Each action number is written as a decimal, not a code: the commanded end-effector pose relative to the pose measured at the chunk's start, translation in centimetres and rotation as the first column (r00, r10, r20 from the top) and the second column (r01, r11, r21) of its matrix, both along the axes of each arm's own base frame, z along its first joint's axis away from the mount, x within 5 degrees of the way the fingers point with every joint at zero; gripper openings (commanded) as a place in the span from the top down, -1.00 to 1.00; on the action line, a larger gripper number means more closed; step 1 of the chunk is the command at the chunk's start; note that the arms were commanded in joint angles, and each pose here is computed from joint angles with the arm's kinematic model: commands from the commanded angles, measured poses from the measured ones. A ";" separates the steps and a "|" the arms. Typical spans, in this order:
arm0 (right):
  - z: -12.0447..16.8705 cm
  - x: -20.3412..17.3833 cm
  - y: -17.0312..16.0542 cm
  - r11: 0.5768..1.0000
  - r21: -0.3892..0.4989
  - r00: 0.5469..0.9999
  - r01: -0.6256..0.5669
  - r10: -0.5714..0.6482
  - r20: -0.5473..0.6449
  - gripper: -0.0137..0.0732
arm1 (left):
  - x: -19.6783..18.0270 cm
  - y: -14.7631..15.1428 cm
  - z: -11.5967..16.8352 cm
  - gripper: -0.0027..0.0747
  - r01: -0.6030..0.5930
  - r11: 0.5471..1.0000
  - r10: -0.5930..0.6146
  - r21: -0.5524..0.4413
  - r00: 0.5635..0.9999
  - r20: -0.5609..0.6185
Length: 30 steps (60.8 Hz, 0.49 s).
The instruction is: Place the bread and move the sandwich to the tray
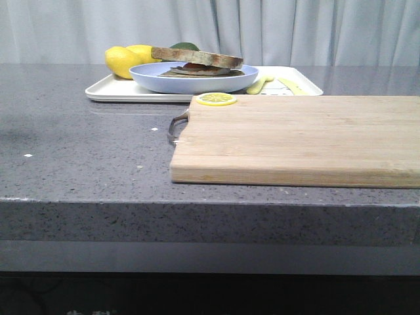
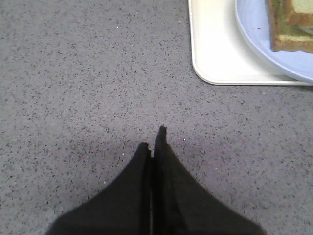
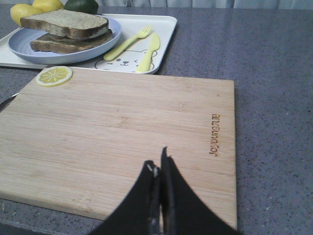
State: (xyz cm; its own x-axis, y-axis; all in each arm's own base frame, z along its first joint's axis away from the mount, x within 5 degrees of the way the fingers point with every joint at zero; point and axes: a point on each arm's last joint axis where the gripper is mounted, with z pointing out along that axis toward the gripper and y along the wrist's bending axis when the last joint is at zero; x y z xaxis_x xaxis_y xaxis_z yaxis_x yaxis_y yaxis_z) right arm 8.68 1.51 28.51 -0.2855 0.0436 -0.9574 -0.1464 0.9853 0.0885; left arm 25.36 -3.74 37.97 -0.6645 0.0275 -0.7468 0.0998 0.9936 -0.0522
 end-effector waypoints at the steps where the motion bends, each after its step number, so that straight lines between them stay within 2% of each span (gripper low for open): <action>1: 1.5 0.1 -0.1 1.000 0.011 0.995 0.016 -0.017 0.094 0.82 | -4.2 0.4 2.4 0.98 0.009 0.999 0.003 -0.046 0.967 0.255; 12: 1.5 0.1 -0.1 1.000 0.011 0.995 0.016 -0.017 0.094 0.82 | -11.2 1.5 1.8 0.98 0.019 0.997 0.012 -0.071 0.908 0.419; 26: 1.5 0.1 -0.1 1.000 0.011 0.995 0.016 -0.017 0.094 0.82 | -16.0 2.4 0.0 0.98 0.018 0.998 0.016 -0.067 0.880 0.475; 30: 1.5 0.1 -0.1 1.000 0.011 0.995 0.016 -0.017 0.094 0.82 | -17.1 2.5 -0.6 0.98 0.022 0.997 0.018 -0.071 0.859 0.512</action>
